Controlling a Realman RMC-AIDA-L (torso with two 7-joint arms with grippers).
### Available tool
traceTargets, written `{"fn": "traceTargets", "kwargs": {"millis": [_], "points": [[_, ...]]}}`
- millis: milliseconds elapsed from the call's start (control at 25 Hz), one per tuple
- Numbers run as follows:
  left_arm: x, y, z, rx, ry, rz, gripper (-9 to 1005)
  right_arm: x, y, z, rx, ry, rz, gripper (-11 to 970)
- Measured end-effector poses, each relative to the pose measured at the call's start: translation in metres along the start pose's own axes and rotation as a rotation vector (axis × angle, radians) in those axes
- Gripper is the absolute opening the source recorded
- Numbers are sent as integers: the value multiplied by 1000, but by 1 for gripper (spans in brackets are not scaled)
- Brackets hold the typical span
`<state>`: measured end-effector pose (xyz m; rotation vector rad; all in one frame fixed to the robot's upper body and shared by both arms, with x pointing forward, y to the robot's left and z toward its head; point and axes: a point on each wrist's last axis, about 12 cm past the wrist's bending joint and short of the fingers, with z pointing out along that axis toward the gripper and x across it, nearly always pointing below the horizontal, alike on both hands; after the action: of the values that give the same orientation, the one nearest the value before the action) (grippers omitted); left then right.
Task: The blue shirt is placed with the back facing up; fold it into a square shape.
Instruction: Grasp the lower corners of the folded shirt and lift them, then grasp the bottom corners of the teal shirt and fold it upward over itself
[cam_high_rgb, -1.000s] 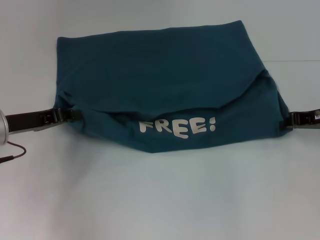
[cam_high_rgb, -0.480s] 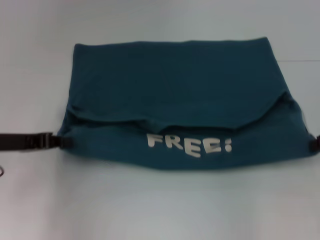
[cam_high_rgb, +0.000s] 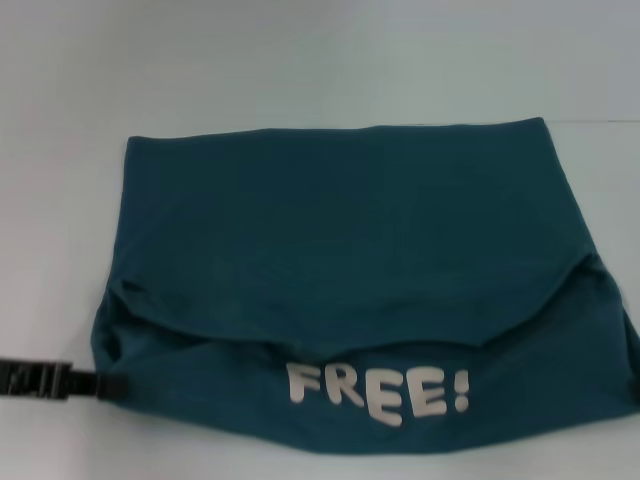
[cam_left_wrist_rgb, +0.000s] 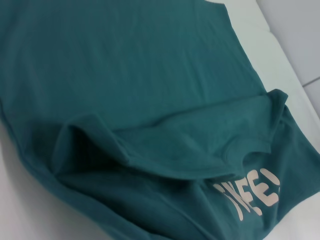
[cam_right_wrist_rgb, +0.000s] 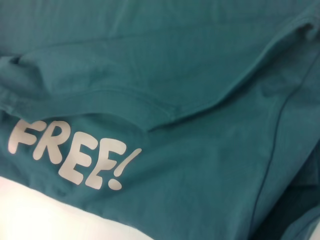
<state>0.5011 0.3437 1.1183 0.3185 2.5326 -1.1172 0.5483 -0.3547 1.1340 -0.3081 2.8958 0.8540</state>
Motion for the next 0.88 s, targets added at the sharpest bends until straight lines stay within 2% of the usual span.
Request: {"fn": "traceTargets", "kwargs": {"millis": [280, 440, 560, 640, 680, 880], "points": [[18, 2, -5, 20, 54, -45, 21, 17, -2, 3, -58, 35, 20, 20], [16, 0, -6, 34, 61, -30, 21, 20, -3, 4, -91, 12, 8, 20], [4, -1, -7, 45, 43, -13, 21, 12, -3, -4, -122, -74, -15, 20], [-20, -1, -8, 62, 11, -22, 21, 1, -4, -14, -124, -163, -23, 20], [-20, -1, -8, 62, 11, -22, 20, -6, -4, -18, -116, -208, -20, 20], [-61, -1, -7, 25, -37, -76, 20, -31, -7, -31, -105, -406, 16, 21]]}}
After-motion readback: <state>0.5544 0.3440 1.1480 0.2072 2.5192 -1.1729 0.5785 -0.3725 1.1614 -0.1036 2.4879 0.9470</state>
